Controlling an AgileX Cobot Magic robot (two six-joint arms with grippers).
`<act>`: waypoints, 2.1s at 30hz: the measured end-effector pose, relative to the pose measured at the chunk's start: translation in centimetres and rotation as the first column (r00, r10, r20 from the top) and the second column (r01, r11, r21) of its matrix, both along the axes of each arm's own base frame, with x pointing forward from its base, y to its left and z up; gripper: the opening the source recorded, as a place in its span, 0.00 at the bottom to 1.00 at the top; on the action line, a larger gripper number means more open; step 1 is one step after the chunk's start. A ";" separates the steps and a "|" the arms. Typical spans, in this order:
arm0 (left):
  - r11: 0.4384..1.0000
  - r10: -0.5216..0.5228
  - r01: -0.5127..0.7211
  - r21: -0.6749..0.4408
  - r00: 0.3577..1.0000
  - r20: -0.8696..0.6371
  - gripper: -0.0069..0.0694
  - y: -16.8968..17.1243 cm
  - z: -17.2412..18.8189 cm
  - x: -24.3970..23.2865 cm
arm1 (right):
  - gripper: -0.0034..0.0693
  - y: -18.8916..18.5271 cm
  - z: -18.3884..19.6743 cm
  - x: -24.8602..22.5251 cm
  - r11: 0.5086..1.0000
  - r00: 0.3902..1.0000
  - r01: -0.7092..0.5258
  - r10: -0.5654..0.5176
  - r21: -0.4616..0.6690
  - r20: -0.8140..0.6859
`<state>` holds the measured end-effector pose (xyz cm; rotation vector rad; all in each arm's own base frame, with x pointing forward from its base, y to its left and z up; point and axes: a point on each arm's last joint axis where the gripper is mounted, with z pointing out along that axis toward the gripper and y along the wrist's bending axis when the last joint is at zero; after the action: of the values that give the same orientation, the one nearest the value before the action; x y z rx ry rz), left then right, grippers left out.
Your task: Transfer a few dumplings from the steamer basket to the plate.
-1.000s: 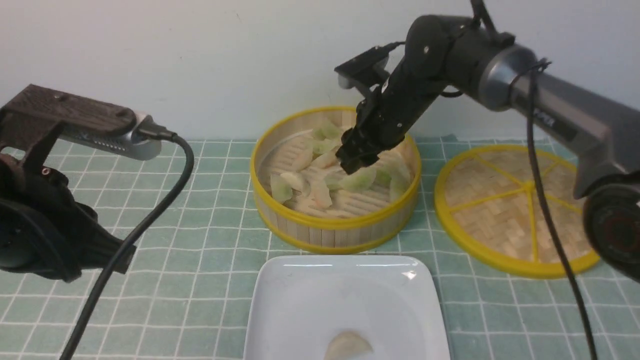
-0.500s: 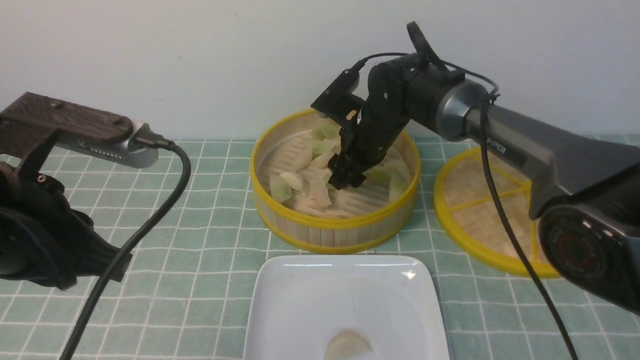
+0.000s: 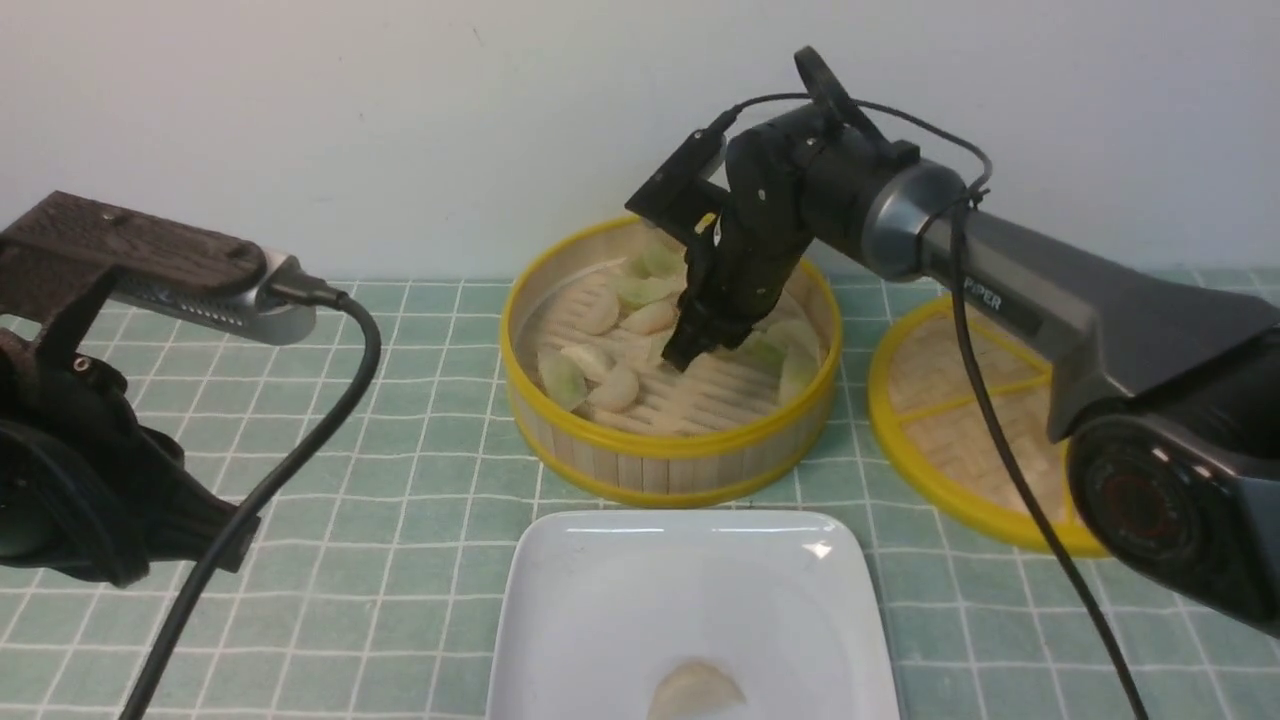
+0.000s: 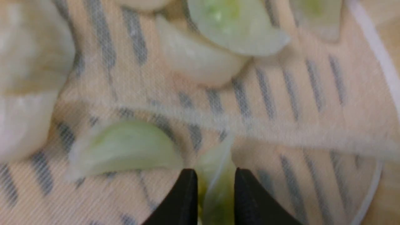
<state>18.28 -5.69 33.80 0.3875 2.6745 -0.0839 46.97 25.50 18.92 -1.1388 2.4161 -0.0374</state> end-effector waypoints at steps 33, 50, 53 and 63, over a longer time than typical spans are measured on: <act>0.999 -0.033 0.033 0.000 0.998 0.055 0.08 -0.1 0.2 0.4 | 0.22 -5.6 3.0 -19.3 0.951 0.919 0.126 -0.004 0.284 -0.395; 0.999 -0.034 0.034 -0.003 0.997 0.065 0.08 -0.2 0.3 0.5 | 0.53 -4.2 6.2 -19.0 0.944 0.926 0.160 -0.041 0.290 -0.375; 0.999 -0.034 0.034 -0.004 0.997 0.067 0.08 -0.2 0.3 0.5 | 0.21 -6.7 12.0 -21.6 0.935 0.959 0.175 -0.092 0.308 -0.266; 0.997 -0.038 0.045 -0.062 0.992 0.120 0.08 -0.7 0.6 0.9 | 0.03 -17.0 22.3 -34.7 0.754 0.927 0.069 -0.290 0.653 0.237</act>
<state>19.17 -6.38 34.39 0.4143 2.5398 -0.1550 12.29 8.46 41.24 -0.5223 1.9800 0.4672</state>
